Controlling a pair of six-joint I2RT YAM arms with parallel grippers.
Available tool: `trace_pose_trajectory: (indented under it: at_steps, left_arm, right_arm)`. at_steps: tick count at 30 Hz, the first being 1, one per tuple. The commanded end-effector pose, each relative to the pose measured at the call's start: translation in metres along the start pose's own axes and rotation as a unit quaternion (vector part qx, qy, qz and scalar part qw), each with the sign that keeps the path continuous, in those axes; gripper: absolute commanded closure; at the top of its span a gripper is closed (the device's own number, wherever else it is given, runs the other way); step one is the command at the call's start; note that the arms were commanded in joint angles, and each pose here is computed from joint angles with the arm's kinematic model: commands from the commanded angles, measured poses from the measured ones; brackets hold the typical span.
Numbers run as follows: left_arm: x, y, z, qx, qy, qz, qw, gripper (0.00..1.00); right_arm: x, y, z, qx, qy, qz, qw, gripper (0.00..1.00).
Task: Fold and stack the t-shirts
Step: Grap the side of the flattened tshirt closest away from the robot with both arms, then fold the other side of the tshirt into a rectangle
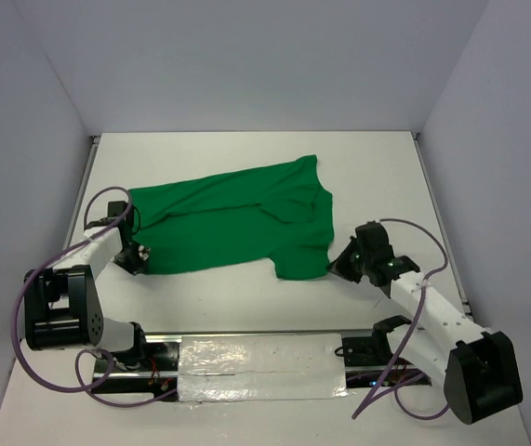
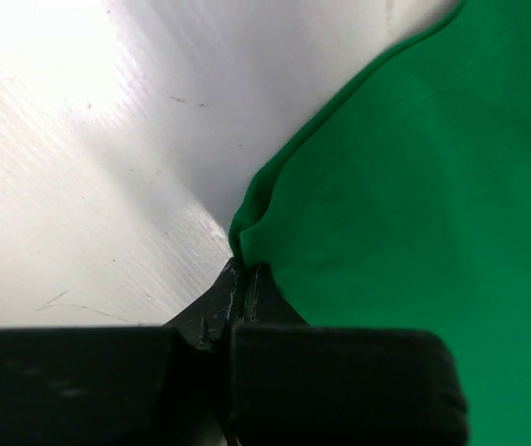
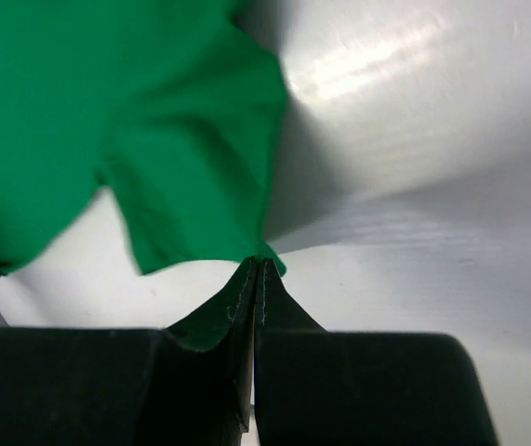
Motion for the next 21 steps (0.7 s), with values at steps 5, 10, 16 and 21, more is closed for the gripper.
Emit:
trace_pose_trajectory:
  at_steps: [5, 10, 16, 21]
  left_arm:
    - [-0.014, -0.019, -0.02, 0.027, -0.016, 0.006, 0.999, 1.0]
    - [-0.018, -0.024, -0.033, 0.039, -0.018, 0.012, 0.999, 1.0]
    - [-0.021, -0.036, -0.047, 0.056, -0.013, 0.021, 0.998, 1.0]
    - [-0.024, -0.046, -0.05, 0.055, -0.007, 0.027, 0.998, 1.0]
  right_arm:
    - [-0.062, 0.03, -0.041, 0.004, -0.093, -0.045, 0.995, 1.0]
    - [-0.083, 0.046, -0.057, -0.007, -0.12, -0.06, 0.991, 1.0]
    - [-0.116, 0.063, -0.067, -0.009, -0.159, -0.071, 0.985, 1.0]
    - [-0.154, 0.08, -0.072, -0.002, -0.193, -0.083, 0.978, 1.0]
Point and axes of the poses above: each gripper's point midway between its finger pads, its own z axis out along the fingers, its own y axis along the line the jaws close on, x = y × z, the point moved 1 cm from there along -z, back along the fingers, and after that the axes turned 15 degrees about -z, right-handed, at the moved point
